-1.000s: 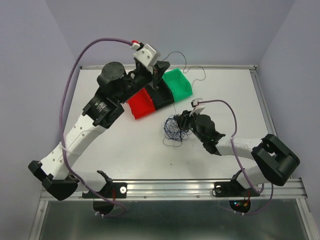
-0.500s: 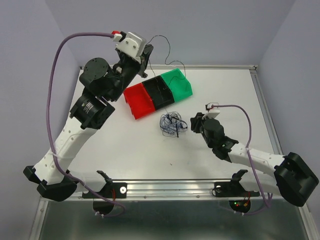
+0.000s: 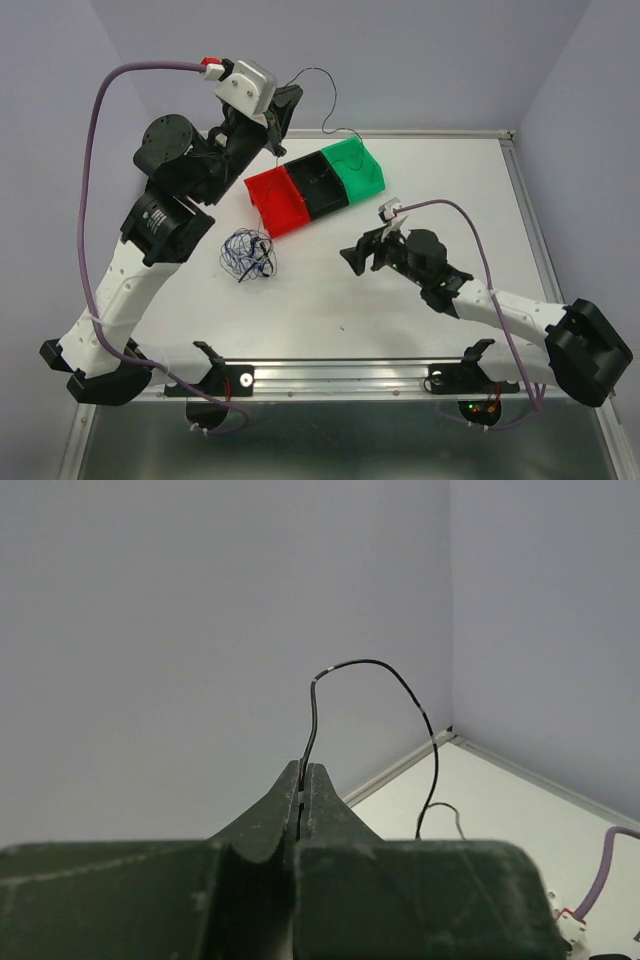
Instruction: Untangle the cables
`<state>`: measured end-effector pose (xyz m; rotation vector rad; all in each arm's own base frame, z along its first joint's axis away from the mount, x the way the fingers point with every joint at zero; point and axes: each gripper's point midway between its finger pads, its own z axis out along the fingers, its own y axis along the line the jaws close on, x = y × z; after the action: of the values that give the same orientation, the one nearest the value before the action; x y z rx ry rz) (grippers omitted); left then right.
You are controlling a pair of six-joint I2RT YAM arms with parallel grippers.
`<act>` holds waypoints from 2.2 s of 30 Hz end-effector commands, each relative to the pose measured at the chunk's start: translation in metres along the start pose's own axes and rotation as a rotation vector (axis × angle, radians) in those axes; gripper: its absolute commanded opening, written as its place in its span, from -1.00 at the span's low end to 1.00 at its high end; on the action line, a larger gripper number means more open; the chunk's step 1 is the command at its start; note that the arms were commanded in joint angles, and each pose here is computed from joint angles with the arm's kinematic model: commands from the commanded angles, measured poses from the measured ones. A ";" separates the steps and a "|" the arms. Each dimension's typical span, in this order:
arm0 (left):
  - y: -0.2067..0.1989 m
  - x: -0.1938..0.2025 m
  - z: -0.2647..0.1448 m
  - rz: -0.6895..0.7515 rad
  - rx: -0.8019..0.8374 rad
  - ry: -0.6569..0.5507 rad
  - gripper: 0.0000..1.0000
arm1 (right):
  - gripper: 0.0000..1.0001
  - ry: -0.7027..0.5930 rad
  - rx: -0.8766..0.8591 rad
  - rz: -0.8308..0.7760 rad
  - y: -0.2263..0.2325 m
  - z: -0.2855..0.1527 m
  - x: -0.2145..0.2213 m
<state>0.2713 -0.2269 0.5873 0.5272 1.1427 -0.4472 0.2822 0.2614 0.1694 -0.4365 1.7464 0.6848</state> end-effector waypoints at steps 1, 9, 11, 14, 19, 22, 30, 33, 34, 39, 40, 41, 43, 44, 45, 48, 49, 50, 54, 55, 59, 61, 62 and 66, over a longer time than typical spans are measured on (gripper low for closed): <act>-0.006 -0.023 -0.008 -0.025 0.045 -0.074 -1.00 | 0.73 -0.132 -0.291 -0.093 0.062 0.014 -0.059; -0.015 -0.015 -0.009 -0.048 0.086 -0.060 -1.00 | 0.75 -0.143 -0.360 -0.148 0.100 0.050 -0.075; -0.021 -0.015 -0.009 -0.069 0.116 -0.061 -1.00 | 0.75 -0.146 -0.374 -0.152 0.107 0.059 -0.079; -0.026 -0.013 -0.005 -0.085 0.139 -0.055 -1.00 | 0.74 -0.121 -0.387 -0.157 0.111 0.074 -0.070; -0.030 -0.011 0.000 -0.104 0.157 -0.033 -1.00 | -0.48 -0.101 -0.362 -0.140 0.109 0.081 -0.061; -0.023 -0.011 -0.001 -0.097 0.117 -0.034 -1.00 | -0.99 -0.110 -0.292 -0.134 0.095 0.075 -0.059; 0.003 0.040 0.009 -0.051 -0.009 0.075 -1.00 | -0.99 -0.265 -0.196 -0.018 0.086 0.006 -0.141; 0.009 0.080 0.011 -0.077 -0.003 0.119 -1.00 | -0.99 -0.332 -0.162 0.025 0.086 -0.025 -0.189; 0.004 0.105 0.012 -0.089 0.035 0.156 -1.00 | -0.99 -0.336 -0.147 0.031 0.084 -0.038 -0.200; -0.031 0.218 0.032 -0.183 0.169 0.361 -1.00 | -0.99 -0.412 -0.034 0.064 0.071 -0.073 -0.260; -0.037 0.232 0.037 -0.198 0.196 0.389 -1.00 | -0.99 -0.427 -0.030 0.073 0.071 -0.080 -0.269; -0.051 0.262 0.043 -0.226 0.260 0.447 -1.00 | -0.99 -0.445 -0.018 0.084 0.069 -0.086 -0.275; -0.064 0.279 0.048 -0.270 0.322 0.473 -1.00 | -0.99 -0.460 -0.014 0.098 0.069 -0.094 -0.286; -0.081 0.283 0.047 -0.303 0.418 0.476 -1.00 | -0.99 -0.463 -0.010 0.102 0.069 -0.095 -0.289; -0.090 0.298 0.047 -0.332 0.456 0.503 -1.00 | -0.99 -0.461 -0.008 0.104 0.069 -0.094 -0.291; -0.103 0.291 0.043 -0.424 0.537 0.453 -1.00 | -0.99 -0.437 0.034 0.117 0.063 -0.092 -0.290; -0.105 0.291 0.040 -0.433 0.559 0.425 -1.00 | -0.99 -0.426 0.049 0.126 0.060 -0.090 -0.286; -0.106 0.289 0.038 -0.439 0.565 0.412 -1.00 | -0.99 -0.411 0.071 0.125 0.056 -0.088 -0.278; -0.108 0.288 0.024 -0.412 0.573 0.357 -0.93 | -0.99 -0.382 0.187 0.140 0.031 -0.085 -0.249; -0.108 0.290 0.022 -0.408 0.574 0.361 -0.75 | -0.99 -0.376 0.209 0.143 0.026 -0.085 -0.244; -0.089 0.314 0.025 -0.388 0.439 0.445 0.40 | -0.99 -0.348 0.272 0.149 0.012 -0.080 -0.223; -0.079 0.319 0.026 -0.367 0.379 0.458 0.60 | -0.99 -0.342 0.295 0.157 0.008 -0.078 -0.218; -0.070 0.321 0.028 -0.351 0.325 0.459 0.61 | -0.99 -0.335 0.311 0.154 0.005 -0.075 -0.215; -0.048 0.310 0.028 -0.317 0.203 0.431 0.62 | -0.99 -0.318 0.410 0.142 -0.010 -0.066 -0.207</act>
<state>0.3620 -0.3255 0.2547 0.7468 1.7190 -0.8797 0.2862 0.2103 0.3782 -0.0183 1.5846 0.5183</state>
